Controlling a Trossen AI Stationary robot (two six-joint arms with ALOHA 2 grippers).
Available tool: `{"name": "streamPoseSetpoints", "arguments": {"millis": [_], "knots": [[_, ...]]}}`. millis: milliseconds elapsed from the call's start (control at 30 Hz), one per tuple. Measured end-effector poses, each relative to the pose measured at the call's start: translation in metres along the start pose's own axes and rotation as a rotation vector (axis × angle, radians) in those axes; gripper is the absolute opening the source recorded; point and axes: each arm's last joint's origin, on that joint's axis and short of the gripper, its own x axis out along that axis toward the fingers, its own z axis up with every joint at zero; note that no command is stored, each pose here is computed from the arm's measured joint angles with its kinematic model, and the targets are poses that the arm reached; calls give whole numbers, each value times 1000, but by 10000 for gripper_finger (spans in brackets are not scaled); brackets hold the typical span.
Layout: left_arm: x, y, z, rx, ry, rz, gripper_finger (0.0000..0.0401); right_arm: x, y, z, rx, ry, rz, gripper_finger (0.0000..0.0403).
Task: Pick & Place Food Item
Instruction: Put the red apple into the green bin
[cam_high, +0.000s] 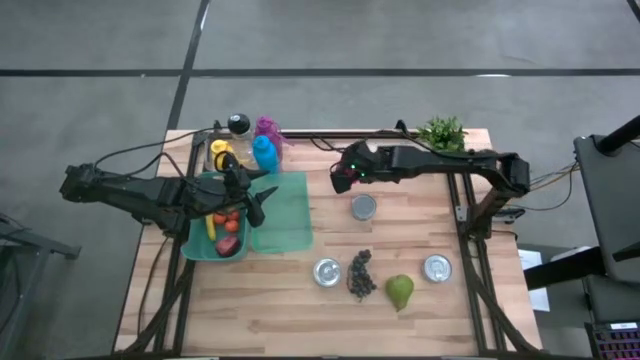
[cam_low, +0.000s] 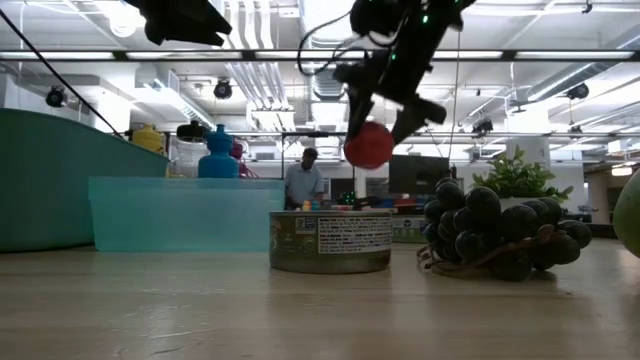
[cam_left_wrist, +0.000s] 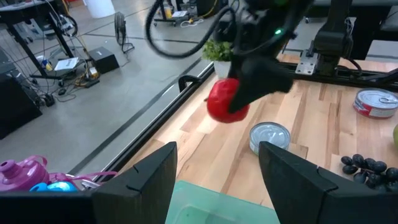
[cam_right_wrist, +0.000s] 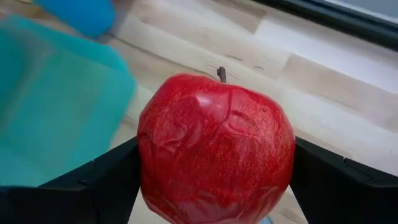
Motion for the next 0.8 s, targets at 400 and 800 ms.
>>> {"name": "streamPoseSetpoints", "arguments": {"millis": [400, 800], "knots": [[0, 0, 0, 2, 3, 1, 230, -60, 40, -42, -138, -155, 109, 355], [0, 0, -1, 5, 6, 1, 230, -84, 88, -99, -273, -291, 261, 356]]}}
